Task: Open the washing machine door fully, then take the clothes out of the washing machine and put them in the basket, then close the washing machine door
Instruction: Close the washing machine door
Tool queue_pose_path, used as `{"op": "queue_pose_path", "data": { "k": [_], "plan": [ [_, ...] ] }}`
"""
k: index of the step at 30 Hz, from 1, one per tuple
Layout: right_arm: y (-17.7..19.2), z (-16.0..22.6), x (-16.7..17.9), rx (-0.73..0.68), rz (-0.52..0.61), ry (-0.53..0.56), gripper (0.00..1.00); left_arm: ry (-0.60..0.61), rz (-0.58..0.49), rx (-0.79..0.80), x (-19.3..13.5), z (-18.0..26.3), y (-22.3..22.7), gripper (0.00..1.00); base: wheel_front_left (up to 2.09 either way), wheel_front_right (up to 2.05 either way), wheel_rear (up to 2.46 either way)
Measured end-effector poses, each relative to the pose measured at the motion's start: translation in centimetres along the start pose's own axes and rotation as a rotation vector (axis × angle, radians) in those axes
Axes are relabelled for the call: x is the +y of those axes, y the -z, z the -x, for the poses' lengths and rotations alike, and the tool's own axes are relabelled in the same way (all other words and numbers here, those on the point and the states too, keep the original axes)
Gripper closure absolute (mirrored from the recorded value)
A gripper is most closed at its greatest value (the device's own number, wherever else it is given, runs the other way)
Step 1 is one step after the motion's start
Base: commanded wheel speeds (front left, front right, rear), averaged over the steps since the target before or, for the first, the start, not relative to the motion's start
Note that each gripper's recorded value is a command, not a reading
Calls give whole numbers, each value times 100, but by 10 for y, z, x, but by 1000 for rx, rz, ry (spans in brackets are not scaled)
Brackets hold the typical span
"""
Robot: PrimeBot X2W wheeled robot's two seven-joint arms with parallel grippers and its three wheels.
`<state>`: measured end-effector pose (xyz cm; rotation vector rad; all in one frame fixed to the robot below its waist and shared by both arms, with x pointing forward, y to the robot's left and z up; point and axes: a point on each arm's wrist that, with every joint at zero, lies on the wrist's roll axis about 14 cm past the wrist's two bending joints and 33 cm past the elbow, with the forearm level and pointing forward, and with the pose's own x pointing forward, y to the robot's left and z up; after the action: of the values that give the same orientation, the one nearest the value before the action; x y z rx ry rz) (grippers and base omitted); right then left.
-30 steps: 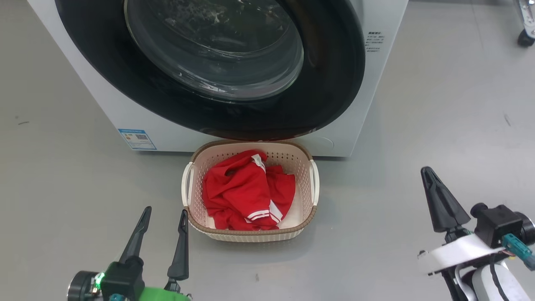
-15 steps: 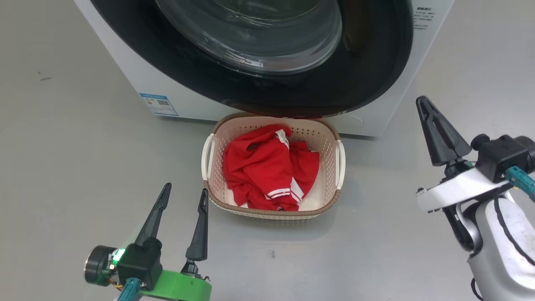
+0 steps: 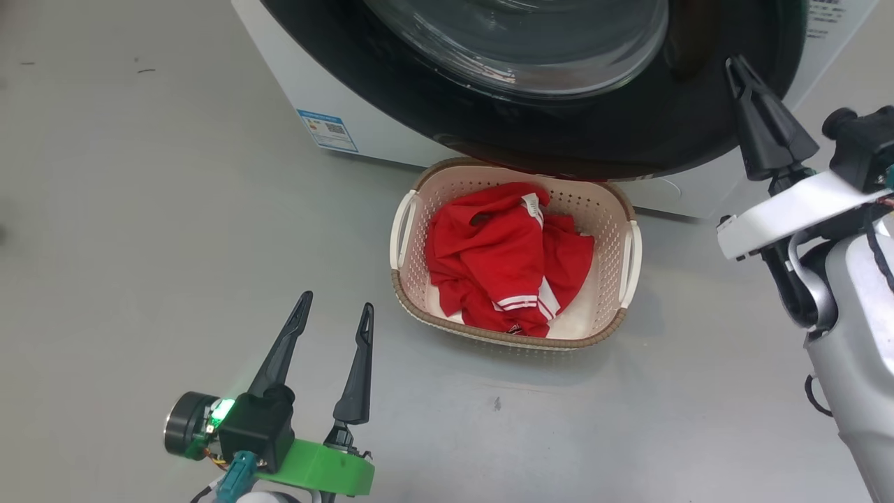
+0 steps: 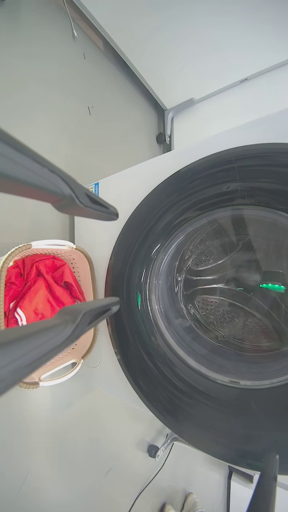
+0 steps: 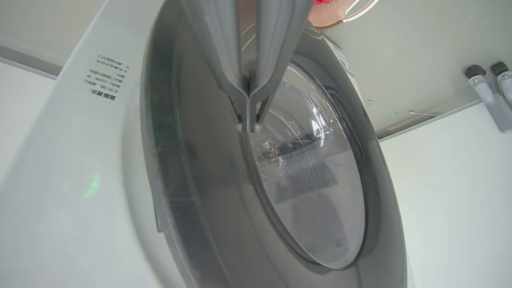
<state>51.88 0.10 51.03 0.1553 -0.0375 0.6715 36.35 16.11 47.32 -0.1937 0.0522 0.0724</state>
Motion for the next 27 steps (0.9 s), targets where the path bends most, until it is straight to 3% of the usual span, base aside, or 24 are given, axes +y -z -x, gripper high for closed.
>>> {"op": "queue_pose_path", "data": {
  "k": [11,27],
  "plan": [
    [-4,-37,4,-2,-26,-53,100,-47,-15,-1,13,4,-2,0,0,0,0],
    [-15,-61,-31,-6,12,-22,100,-37,-13,4,9,1,0,0,0,0,0]
  ]
}}
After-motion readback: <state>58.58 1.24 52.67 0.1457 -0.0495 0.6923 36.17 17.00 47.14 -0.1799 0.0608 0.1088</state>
